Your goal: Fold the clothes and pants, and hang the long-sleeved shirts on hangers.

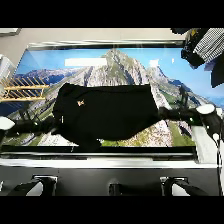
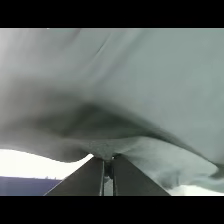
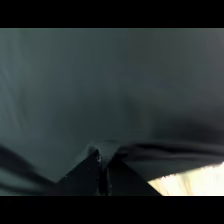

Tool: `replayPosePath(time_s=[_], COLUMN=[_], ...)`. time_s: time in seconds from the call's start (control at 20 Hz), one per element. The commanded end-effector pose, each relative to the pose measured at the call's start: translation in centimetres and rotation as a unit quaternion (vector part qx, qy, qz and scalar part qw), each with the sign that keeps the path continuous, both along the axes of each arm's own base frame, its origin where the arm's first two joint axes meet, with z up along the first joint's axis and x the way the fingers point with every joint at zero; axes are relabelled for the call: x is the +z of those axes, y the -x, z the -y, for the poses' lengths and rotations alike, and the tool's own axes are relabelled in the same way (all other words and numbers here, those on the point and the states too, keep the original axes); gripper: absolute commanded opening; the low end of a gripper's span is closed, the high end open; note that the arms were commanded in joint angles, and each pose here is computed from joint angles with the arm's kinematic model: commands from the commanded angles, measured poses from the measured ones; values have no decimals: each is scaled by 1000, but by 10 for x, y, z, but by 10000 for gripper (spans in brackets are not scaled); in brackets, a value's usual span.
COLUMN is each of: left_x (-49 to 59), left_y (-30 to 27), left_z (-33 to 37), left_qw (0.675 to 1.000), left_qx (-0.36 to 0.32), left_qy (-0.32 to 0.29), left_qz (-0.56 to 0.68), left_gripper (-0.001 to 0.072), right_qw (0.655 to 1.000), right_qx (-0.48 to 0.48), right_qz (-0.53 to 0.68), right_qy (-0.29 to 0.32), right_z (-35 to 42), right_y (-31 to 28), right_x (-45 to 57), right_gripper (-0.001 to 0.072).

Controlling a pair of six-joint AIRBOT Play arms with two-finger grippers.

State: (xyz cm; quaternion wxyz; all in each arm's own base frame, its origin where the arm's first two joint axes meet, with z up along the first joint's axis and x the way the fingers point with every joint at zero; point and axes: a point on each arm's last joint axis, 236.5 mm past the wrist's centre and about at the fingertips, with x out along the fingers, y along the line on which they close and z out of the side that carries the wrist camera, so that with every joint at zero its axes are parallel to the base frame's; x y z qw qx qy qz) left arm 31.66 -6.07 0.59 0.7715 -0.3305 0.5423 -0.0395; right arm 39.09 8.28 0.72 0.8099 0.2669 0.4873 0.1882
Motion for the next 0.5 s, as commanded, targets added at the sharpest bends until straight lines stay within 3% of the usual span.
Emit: replayPosePath(time_s=[0.0, 0.2, 0.45], left_x=[90, 230, 395], left_y=[-59, -86, -29], left_z=[-13, -18, -20], left_qw=[991, 959, 901], left_qx=[11, 2, -4], left_qy=[-27, -60, -130], left_qz=[128, 278, 415], left_gripper=[16, 15, 15], right_qw=[988, 948, 880], right_qx=[-49, -53, -28], right_qz=[142, 307, 463], right_qy=[36, 70, 97], right_z=[-4, 6, -8], right_y=[-72, -87, 18], right_x=[107, 284, 455], right_gripper=[30, 31, 29])
